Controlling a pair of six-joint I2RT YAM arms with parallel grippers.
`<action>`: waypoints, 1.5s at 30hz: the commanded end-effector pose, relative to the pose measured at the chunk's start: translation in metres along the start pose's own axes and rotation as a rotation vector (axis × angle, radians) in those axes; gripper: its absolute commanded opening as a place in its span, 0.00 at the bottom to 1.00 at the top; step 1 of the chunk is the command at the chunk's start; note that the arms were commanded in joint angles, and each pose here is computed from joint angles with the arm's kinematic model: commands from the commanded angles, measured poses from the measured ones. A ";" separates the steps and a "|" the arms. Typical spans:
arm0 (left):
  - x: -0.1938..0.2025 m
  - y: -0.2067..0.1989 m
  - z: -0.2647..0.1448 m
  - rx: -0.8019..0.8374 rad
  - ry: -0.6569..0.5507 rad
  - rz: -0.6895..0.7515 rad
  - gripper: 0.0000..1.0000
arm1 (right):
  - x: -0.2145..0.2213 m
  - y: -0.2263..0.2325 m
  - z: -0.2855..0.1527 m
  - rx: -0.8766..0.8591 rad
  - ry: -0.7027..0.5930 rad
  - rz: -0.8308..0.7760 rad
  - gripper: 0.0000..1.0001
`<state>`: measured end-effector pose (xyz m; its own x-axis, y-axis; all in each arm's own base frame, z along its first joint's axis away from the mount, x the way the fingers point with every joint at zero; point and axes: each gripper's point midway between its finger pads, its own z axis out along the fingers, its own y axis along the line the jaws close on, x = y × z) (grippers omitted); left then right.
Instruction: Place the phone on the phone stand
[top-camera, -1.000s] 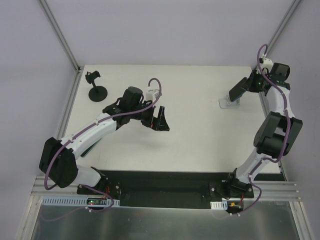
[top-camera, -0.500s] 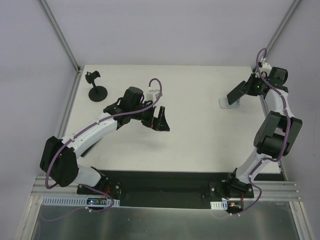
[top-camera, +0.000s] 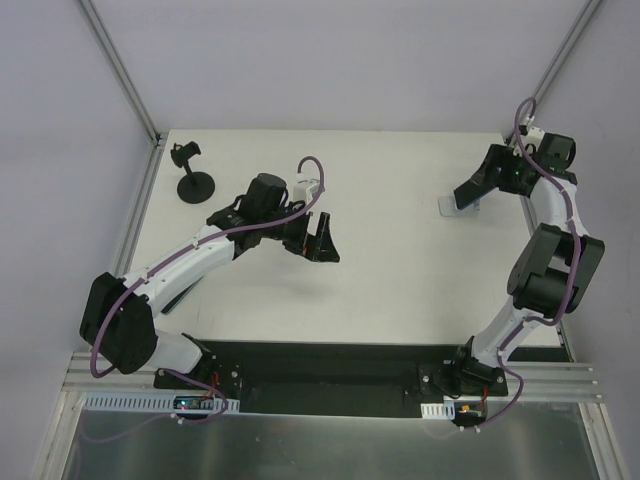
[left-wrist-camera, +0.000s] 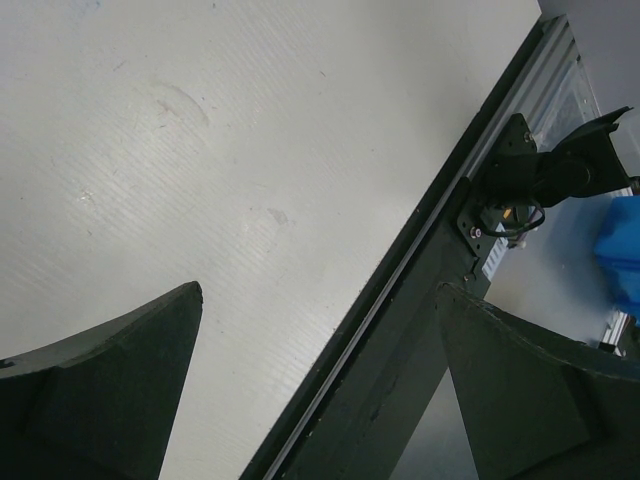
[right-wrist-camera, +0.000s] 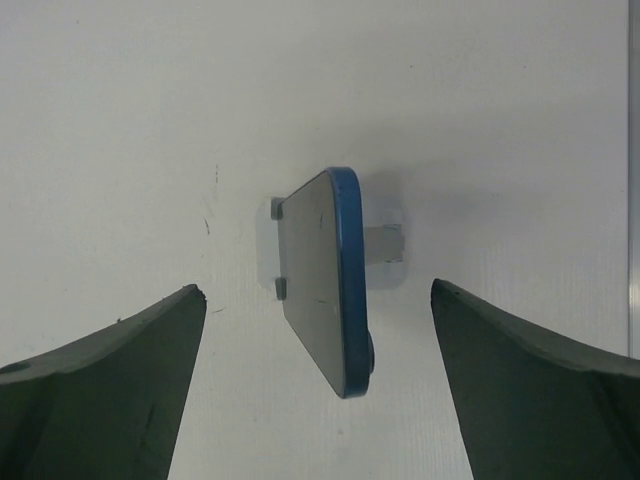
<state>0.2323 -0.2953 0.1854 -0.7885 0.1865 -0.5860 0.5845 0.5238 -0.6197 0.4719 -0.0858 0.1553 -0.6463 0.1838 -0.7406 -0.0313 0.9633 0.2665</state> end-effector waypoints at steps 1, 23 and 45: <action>-0.009 -0.001 0.001 0.000 -0.032 0.058 0.99 | -0.048 0.000 -0.043 0.116 -0.104 -0.015 1.00; -0.075 0.163 -0.173 -0.714 -0.648 -0.523 0.99 | 0.117 0.270 -0.142 -0.259 0.016 -0.164 0.96; -0.163 0.341 -0.278 -1.118 -0.511 -0.256 0.57 | 0.165 0.308 -0.175 -0.556 0.053 -0.295 0.96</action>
<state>0.4904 0.0845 0.1902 -0.5619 -0.3156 -0.7646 -0.3280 0.9336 -0.1443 0.2190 0.2040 0.2066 -0.6355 -0.0974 -0.7659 -0.5547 0.7476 0.3652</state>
